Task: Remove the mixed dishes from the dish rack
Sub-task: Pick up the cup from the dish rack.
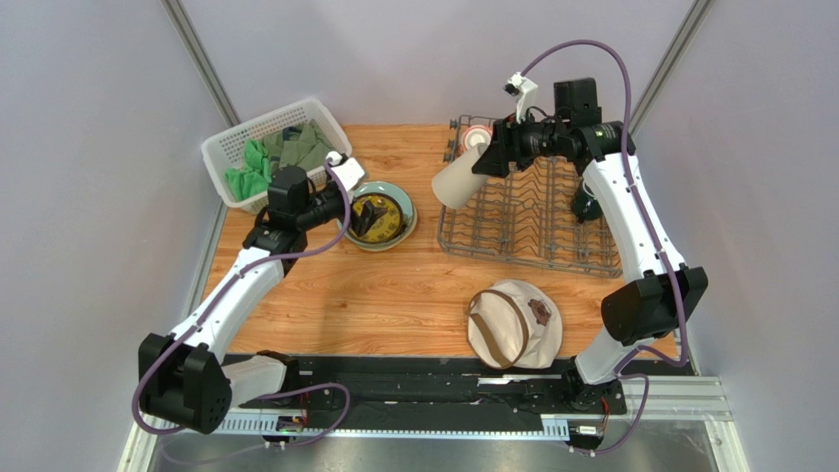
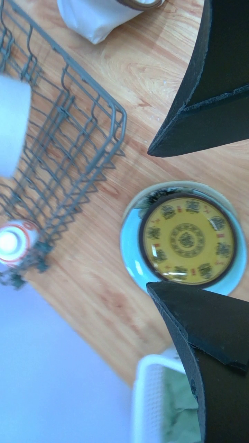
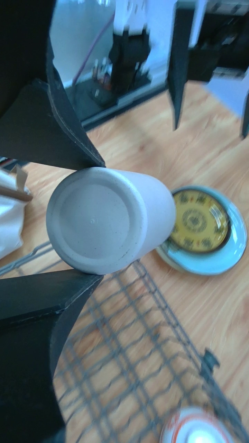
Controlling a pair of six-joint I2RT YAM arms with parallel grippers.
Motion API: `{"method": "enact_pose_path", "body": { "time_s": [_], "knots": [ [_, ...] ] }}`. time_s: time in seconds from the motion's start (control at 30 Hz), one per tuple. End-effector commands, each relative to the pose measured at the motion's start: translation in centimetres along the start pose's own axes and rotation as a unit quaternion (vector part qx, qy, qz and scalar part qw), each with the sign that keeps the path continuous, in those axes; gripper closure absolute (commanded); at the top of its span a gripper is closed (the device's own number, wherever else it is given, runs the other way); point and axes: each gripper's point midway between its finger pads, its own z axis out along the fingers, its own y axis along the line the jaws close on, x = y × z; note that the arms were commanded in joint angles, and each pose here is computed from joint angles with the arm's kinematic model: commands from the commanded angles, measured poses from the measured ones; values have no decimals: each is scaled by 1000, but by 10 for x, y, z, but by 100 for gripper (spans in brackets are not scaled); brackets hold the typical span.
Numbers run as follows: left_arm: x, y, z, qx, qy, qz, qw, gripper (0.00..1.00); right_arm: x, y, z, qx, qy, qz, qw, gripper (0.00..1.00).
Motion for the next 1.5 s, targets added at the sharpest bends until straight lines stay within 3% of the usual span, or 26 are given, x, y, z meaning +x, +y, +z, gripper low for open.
{"method": "enact_pose_path", "body": {
  "time_s": [0.0, 0.27, 0.37, 0.9, 1.2, 1.47],
  "knots": [
    [-43, -15, 0, 17, -82, 115, 990, 3, -12, 34, -5, -148, -42, 66, 986, 71],
    [-57, -40, -1, 36, -127, 179, 975, 3, -6, 62, -9, -281, -43, 92, 954, 72],
    [-56, -51, -2, 46, -142, 198, 969, 3, -5, 62, -9, -297, -38, 102, 949, 74],
    [-93, -77, -1, 94, -202, 140, 965, 7, 2, 67, -7, -317, -32, 102, 942, 78],
    [-103, -78, 11, 77, -223, 110, 965, 17, 4, 77, -7, -328, -28, 96, 939, 80],
    [-101, -74, 26, 50, -217, 92, 970, 33, 7, 85, -7, -345, -23, 91, 934, 81]
  ]
}}
